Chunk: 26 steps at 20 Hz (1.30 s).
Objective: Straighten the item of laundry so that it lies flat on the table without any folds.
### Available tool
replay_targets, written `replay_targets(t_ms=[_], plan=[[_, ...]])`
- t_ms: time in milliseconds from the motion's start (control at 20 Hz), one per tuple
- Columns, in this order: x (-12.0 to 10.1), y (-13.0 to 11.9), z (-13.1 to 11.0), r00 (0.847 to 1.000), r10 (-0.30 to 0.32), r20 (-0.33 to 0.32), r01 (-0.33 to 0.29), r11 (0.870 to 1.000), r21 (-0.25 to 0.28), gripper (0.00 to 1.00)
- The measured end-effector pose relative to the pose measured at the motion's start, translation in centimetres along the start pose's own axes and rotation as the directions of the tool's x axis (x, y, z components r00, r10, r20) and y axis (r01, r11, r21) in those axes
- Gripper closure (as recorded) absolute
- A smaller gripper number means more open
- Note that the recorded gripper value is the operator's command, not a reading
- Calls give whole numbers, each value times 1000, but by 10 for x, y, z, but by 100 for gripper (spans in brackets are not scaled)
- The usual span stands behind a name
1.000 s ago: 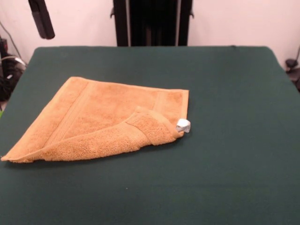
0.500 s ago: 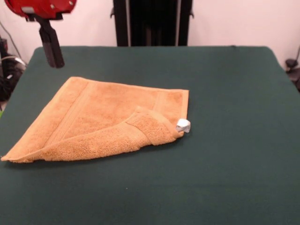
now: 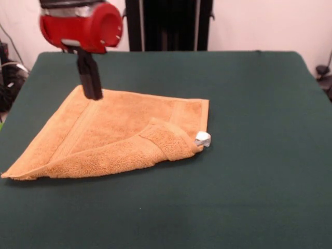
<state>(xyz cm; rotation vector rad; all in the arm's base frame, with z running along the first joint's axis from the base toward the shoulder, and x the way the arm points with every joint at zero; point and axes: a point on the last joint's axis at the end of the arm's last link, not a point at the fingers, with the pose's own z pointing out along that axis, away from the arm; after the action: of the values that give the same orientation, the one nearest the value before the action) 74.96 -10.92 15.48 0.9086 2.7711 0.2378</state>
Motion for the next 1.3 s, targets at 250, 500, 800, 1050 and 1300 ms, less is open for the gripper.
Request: replay_targets(t_ms=[250, 500, 800, 1050, 1300], plan=[[15, 19, 12, 999, -32, -7, 32, 999, -5, 100], [34, 36, 30, 997, -67, -34, 67, 998, -2, 100], [66, 33, 71, 986, -148, -76, 152, 987, 53, 100], [90, 6, 104, 969, -217, -117, 230, 966, 117, 100], [97, -19, 108, 956, -245, -164, 273, 946, 177, 100]])
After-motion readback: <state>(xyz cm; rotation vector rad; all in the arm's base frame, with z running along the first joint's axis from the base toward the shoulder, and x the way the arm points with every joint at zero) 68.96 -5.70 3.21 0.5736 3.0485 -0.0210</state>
